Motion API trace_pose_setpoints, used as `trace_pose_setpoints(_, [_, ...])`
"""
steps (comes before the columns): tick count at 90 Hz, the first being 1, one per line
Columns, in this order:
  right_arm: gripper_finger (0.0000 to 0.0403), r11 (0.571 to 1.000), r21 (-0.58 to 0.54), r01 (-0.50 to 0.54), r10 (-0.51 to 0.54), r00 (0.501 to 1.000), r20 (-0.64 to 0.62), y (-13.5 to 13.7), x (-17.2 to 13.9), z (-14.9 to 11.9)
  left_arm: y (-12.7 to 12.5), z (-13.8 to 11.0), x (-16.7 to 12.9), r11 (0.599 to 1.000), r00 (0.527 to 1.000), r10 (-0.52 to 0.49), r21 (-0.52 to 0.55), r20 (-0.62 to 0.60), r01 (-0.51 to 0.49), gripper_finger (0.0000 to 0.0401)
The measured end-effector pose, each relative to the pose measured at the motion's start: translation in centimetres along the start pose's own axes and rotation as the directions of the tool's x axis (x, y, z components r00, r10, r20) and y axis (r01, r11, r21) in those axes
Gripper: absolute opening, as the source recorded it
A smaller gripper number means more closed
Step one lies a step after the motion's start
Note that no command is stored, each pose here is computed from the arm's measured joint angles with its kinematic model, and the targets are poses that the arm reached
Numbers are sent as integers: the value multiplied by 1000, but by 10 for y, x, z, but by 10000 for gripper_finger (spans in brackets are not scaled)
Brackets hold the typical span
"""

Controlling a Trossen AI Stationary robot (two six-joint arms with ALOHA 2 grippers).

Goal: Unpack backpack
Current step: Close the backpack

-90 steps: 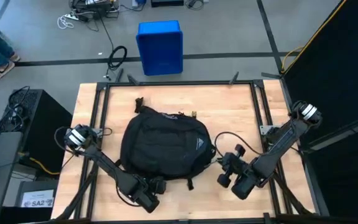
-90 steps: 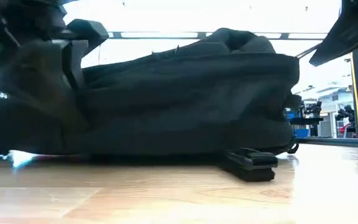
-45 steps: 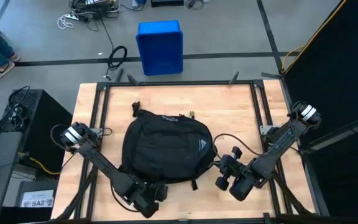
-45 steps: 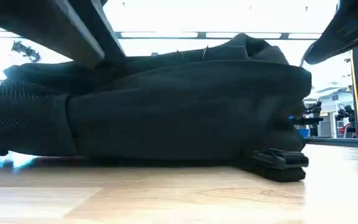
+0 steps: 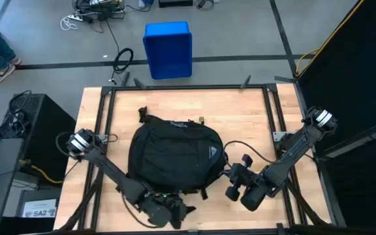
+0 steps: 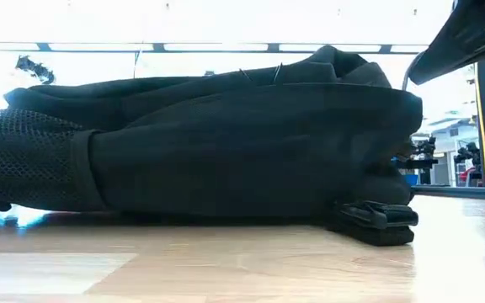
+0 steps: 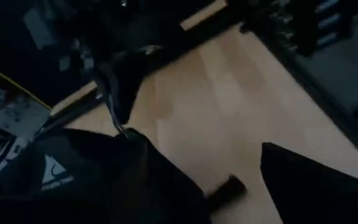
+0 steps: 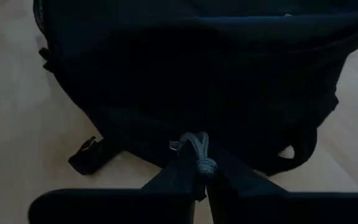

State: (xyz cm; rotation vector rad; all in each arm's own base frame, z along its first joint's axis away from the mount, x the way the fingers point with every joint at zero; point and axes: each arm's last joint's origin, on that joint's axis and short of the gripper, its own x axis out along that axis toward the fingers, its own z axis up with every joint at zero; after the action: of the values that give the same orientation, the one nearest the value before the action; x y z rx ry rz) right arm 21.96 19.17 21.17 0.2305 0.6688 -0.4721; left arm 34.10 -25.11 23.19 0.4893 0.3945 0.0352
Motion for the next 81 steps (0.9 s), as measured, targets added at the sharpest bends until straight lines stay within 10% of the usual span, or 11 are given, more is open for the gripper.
trace_pose_setpoints(55, [0, 999, -35, -21, 22, 1000, 12, 3, 2, 3, 46, -41, 62, 964, 966, 167, -172, -196, -202, 289])
trace_pose_setpoints(81, [0, 999, -47, -24, 25, 999, 19, 3, 4, 6, 41, -45, 64, 980, 978, -7, -197, -210, -35, 48])
